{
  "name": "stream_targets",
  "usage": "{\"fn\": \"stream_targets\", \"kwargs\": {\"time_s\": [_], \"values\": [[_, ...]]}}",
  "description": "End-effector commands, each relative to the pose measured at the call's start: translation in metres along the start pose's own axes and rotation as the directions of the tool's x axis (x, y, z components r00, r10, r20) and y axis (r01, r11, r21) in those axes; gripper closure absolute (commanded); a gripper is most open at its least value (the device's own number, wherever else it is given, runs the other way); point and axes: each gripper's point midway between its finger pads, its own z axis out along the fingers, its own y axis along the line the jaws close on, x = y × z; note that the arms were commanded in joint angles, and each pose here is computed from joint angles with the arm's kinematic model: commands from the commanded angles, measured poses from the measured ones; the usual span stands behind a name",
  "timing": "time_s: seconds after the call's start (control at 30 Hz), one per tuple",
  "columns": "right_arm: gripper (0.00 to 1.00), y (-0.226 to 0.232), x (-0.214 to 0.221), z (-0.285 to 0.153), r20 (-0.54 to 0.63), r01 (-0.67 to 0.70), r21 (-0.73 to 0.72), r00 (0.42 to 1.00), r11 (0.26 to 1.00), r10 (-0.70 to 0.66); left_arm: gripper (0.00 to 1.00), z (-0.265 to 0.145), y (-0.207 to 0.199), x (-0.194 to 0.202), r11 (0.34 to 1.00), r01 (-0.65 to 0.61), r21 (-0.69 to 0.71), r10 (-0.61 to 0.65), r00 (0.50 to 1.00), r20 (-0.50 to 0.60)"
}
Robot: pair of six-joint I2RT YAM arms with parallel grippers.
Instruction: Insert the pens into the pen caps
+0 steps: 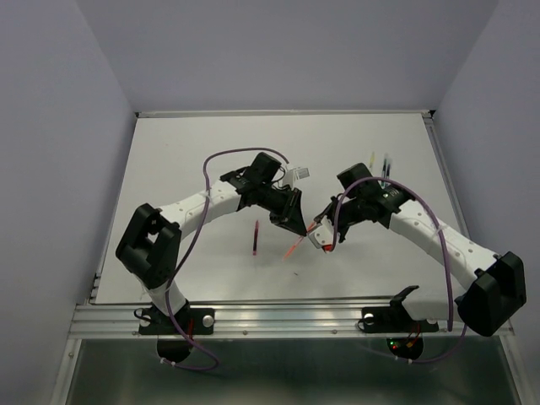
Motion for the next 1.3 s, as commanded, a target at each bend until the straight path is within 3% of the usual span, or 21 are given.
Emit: {"fn": "stream_targets", "kwargs": {"time_s": [0.0, 0.23, 0.33, 0.63, 0.77, 0.83, 1.27], "values": [[0.99, 0.005, -0.011, -0.002, 0.043, 0.016, -0.05, 0.999, 0.999, -0.013, 1.0, -0.004, -0.014, -0.016, 0.998, -0.05, 0.023, 0.049, 0.998, 0.041], [0.99, -0.003, -0.022, 0.0, 0.099, 0.044, 0.0, 0.994, 0.999, -0.043, 1.0, -0.004, -0.013, -0.029, 0.999, -0.043, -0.015, 0.044, 0.997, 0.069], [0.99, -0.006, -0.028, 0.001, 0.138, 0.043, 0.007, 0.989, 0.999, -0.044, 1.0, -0.007, -0.009, -0.048, 0.995, -0.04, -0.092, 0.051, 0.991, 0.12], [0.99, -0.03, -0.014, 0.013, 0.127, -0.081, 0.057, 0.989, 0.995, 0.073, 1.0, -0.014, -0.006, -0.086, 0.981, -0.014, -0.192, 0.056, 0.976, 0.21], [0.99, -0.073, -0.031, 0.006, 0.231, -0.116, 0.249, 0.971, 0.962, 0.057, 1.0, -0.018, 0.007, -0.098, 0.96, -0.012, -0.278, 0.084, 0.966, 0.246], [0.99, -0.066, -0.035, 0.01, 0.257, -0.113, 0.258, 0.966, 0.96, 0.044, 1.0, -0.022, 0.014, -0.107, 0.945, -0.019, -0.325, 0.115, 0.954, 0.278], [0.99, -0.067, -0.062, -0.004, 0.346, -0.07, 0.294, 0.937, 0.953, -0.038, 1.0, -0.008, 0.019, -0.112, 0.966, -0.08, -0.247, 0.155, 0.942, 0.299]]}}
